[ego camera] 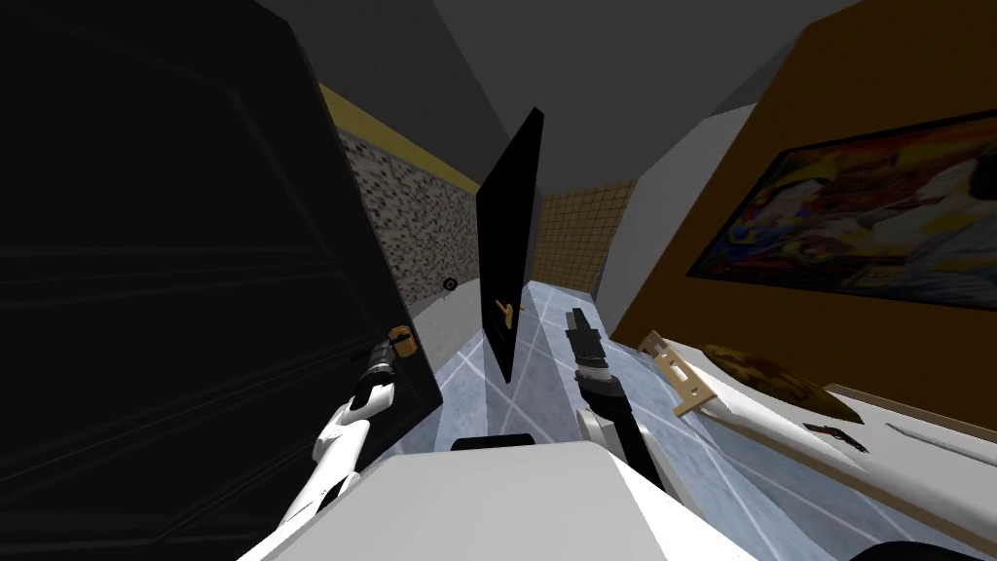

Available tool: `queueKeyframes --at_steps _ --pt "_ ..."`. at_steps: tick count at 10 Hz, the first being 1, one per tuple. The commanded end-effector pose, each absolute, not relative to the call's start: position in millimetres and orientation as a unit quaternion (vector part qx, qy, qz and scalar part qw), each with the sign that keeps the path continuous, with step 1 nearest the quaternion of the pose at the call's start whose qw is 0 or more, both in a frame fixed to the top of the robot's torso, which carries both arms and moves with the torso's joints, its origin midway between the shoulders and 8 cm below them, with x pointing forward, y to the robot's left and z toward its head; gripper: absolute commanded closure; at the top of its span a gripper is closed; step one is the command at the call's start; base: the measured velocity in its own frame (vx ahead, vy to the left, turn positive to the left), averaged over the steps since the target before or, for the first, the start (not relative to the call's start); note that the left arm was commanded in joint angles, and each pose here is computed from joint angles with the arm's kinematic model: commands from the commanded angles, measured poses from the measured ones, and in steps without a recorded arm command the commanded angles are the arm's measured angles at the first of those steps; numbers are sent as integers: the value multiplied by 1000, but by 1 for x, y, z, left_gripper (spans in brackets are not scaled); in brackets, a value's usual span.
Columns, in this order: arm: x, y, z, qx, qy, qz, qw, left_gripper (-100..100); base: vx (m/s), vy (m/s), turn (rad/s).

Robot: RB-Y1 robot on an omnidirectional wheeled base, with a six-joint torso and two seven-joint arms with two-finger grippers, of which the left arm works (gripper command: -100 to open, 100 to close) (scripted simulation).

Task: Pull the door open

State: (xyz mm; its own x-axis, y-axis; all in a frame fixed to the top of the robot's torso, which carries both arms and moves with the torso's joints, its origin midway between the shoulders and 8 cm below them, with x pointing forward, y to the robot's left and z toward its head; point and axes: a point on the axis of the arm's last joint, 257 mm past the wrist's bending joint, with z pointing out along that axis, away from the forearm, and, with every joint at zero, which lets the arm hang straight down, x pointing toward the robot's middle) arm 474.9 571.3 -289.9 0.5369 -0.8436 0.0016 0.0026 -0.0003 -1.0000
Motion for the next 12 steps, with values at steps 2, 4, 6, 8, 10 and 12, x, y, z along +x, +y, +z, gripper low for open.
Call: queueKeyframes --at_steps 2,4,6,8,10,12 --pt "487 553 -293 -612 355 -355 611 100 -264 -19 -79" --pt "493 544 -293 -607 362 -363 607 100 -235 8 -56" --pt "493 540 -298 -609 367 -364 602 100 -127 4 -57" --pt "497 535 -297 -605 371 -369 599 100 -219 27 -102" --pt "502 529 -295 -599 379 -377 596 100 -239 16 -116" --pt "506 522 -294 -594 386 -385 592 100 -236 40 -105"
